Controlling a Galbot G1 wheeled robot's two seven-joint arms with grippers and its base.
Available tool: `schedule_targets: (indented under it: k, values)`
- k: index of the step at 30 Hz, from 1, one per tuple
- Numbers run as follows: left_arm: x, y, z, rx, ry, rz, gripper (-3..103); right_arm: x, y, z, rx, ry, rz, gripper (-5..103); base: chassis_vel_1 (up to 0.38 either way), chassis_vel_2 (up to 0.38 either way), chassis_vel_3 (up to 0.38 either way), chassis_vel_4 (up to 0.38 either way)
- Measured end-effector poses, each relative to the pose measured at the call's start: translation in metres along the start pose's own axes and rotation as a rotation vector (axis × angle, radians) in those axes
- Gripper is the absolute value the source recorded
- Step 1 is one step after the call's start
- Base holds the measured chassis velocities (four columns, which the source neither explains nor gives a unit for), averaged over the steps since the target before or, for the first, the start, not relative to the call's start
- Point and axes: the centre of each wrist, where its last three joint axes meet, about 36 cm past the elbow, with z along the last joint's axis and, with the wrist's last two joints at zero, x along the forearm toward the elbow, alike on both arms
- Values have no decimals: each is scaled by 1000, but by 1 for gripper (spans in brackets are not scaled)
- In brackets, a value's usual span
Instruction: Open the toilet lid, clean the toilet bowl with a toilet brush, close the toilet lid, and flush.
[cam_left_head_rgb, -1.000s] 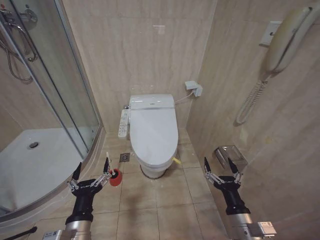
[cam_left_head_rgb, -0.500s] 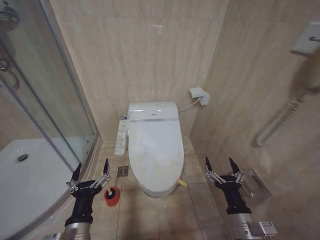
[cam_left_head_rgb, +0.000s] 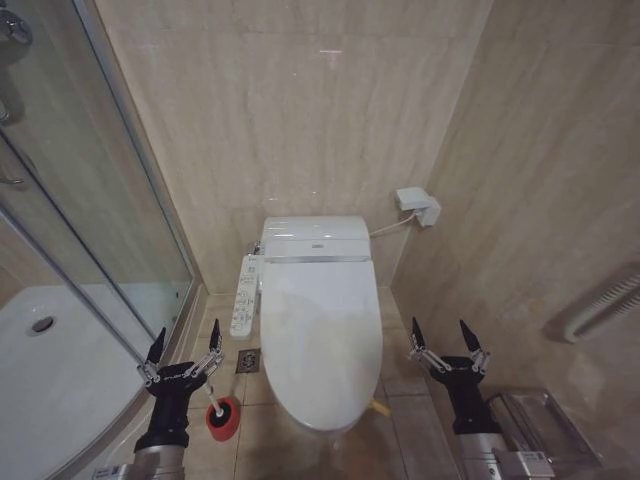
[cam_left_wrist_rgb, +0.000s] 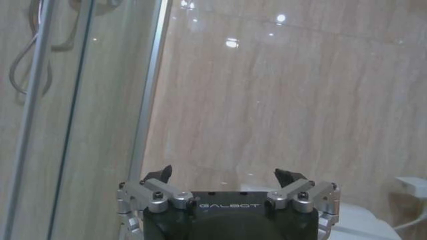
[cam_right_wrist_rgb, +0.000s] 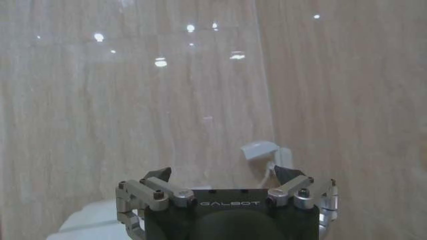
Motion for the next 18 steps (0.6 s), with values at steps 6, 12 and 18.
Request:
schedule_targets:
  k: [6, 12, 18]
  values:
    - [-3, 1, 7, 5, -6, 4, 100, 20, 5, 15, 43, 51, -5, 100, 13, -22, -24, 9]
    - [-12, 4, 21, 15, 3, 8, 100, 53, -5, 63, 148, 135, -85, 100, 0, 0, 0, 0]
    - [-19, 6, 34, 29, 15, 9, 100, 69, -11, 88, 182, 188, -150, 100, 0, 0, 0, 0]
